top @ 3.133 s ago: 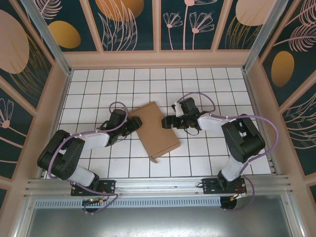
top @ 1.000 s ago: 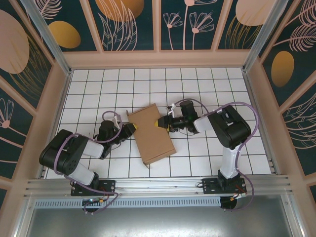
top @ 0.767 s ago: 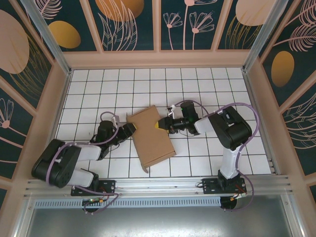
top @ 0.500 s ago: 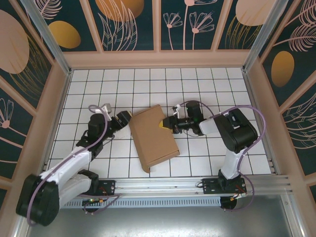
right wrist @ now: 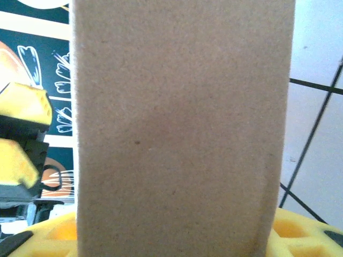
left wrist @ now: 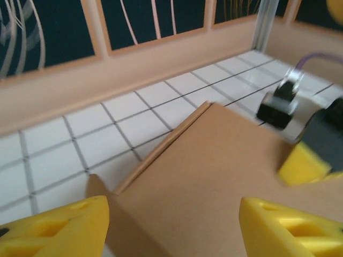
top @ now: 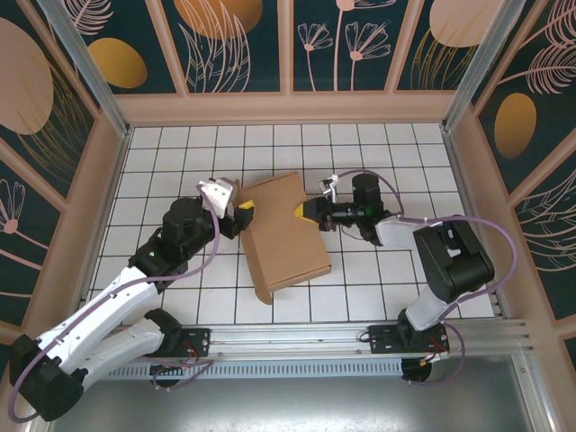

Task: Fold the paper box

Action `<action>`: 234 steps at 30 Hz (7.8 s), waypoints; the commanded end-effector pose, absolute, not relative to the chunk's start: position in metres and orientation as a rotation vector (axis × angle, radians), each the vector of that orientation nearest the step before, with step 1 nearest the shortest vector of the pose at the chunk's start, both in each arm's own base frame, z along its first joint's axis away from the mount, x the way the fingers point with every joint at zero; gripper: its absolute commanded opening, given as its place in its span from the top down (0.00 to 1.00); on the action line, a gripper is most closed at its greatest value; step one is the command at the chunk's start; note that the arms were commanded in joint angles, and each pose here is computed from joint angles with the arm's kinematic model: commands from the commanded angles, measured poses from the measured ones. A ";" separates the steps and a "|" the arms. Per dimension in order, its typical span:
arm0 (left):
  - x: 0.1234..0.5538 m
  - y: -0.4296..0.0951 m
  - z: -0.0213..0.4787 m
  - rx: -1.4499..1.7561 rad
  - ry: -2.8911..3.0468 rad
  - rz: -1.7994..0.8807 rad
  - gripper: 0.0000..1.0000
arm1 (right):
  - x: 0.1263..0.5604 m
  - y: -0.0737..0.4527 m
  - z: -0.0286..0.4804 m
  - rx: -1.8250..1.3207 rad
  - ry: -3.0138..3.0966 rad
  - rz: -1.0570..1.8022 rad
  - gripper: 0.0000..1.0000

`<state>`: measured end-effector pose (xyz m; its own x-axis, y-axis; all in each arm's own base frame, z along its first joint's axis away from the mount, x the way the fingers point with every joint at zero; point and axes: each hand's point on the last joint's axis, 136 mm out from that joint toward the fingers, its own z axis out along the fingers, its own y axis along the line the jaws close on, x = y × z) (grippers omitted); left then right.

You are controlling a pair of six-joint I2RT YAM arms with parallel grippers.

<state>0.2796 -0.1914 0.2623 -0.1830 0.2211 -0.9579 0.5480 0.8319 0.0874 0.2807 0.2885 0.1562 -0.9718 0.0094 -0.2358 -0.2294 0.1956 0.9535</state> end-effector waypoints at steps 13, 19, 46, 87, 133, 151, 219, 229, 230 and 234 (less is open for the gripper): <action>0.272 -0.193 0.222 1.490 1.141 0.456 0.33 | 0.256 0.292 0.204 -0.349 2.157 1.989 0.52; 0.261 -0.211 0.226 1.534 1.030 0.377 0.34 | 0.250 0.297 0.212 -0.373 2.138 2.031 0.53; 0.235 -0.231 0.204 1.708 0.785 0.430 0.19 | 0.234 0.320 0.262 -0.458 1.990 2.283 0.54; 0.210 -0.214 0.166 1.964 0.778 0.479 0.22 | 0.224 0.300 0.263 -0.446 2.024 2.250 0.54; 0.192 -0.235 0.245 1.771 0.568 0.466 0.43 | 0.218 0.312 0.270 -0.552 2.002 2.372 0.58; 0.197 -0.224 0.249 1.729 0.793 0.387 0.58 | 0.294 0.244 0.190 -0.023 2.331 1.499 0.01; 0.224 -0.282 0.191 2.001 1.922 -0.087 0.01 | 0.306 0.169 0.269 -0.159 2.143 0.625 0.01; 0.221 -0.281 0.235 1.820 1.795 -0.130 0.01 | 0.298 0.179 0.297 -0.269 2.105 0.664 0.01; 0.222 -0.282 0.241 1.789 1.786 -0.139 0.01 | 0.298 0.179 0.299 -0.276 2.105 0.657 0.01; 0.230 -0.286 0.276 1.595 1.760 -0.173 0.01 | 0.295 0.182 0.304 -0.309 2.118 0.639 0.01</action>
<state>0.2251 -0.2766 0.2479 0.0743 0.8757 -0.4772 0.9289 0.1134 0.3527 0.3012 0.1782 0.2898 -0.6010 0.0532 -0.7974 -0.3974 0.8458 0.3560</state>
